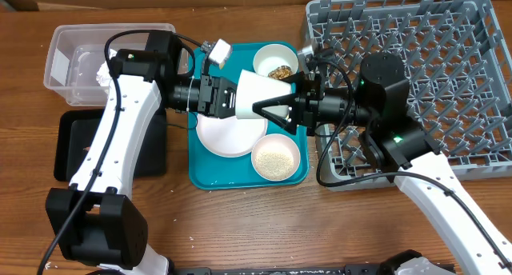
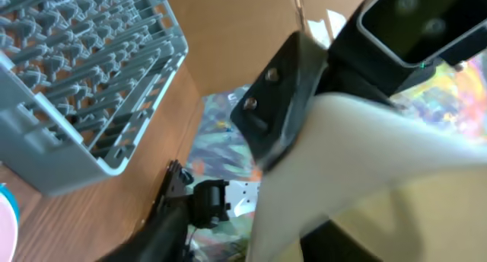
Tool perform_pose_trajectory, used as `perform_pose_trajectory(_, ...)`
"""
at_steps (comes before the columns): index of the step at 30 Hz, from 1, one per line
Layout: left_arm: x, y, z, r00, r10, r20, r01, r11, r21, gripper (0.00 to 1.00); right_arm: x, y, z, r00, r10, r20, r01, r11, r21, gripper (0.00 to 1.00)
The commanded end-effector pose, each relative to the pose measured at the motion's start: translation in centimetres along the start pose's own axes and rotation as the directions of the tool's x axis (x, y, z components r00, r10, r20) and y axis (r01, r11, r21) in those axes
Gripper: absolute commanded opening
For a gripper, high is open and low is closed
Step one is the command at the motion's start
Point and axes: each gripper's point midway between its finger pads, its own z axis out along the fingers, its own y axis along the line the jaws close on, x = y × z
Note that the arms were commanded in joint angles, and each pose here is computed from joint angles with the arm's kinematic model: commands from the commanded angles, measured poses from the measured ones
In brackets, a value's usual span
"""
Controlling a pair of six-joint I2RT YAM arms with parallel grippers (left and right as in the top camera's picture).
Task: Sort waste into correct bins and load items into the dishwasher
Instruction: 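Grasp the cup with the right gripper, release with the left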
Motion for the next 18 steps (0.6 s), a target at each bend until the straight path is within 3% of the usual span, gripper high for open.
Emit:
perform_pose_trajectory(1,0.2,1.7,-0.4,1.0,0.004,-0.023,-0.007,0.992,-0.124,0.54,-2.4,-1.1,-3.1,0.998,-0.019,0.066,0.014,0.997,0.074,0.5)
perform_pose_trajectory(5,0.2,4.9,-2.4,0.999,-0.032,-0.015,0.026,0.952,-0.304,0.56,-2.7,-5.8,-9.1,0.986,0.095,0.136,-0.131,0.95,0.283,0.51)
perform_pose_trajectory(8,-0.1,8.2,-4.8,0.998,-0.056,0.006,0.051,0.869,-0.493,0.49,-0.9,-9.1,-13.6,0.968,0.175,0.18,-0.241,0.843,0.48,0.51)
perform_pose_trajectory(12,-1.2,13.1,-8.9,0.992,-0.084,0.094,0.127,0.633,-0.764,0.49,2.3,-12.0,-18.9,0.933,0.275,0.231,-0.35,0.548,0.76,0.51)
perform_pose_trajectory(16,-2.1,15.3,-11.3,0.991,-0.045,0.128,0.135,0.441,-0.887,0.53,5.6,-11.9,-21.6,0.901,0.375,0.218,-0.343,0.31,0.887,0.51)
perform_pose_trajectory(17,-2.4,15.7,-11.9,0.99,-0.031,0.138,0.139,0.385,-0.912,0.54,7.4,-11.9,-22.3,0.873,0.43,0.228,-0.345,0.215,0.914,0.51)
perform_pose_trajectory(18,-2.5,15.8,-12.0,0.99,-0.024,0.138,0.138,0.366,-0.92,0.54,8.2,-11.9,-22.4,0.86,0.456,0.227,-0.341,0.183,0.922,0.51)
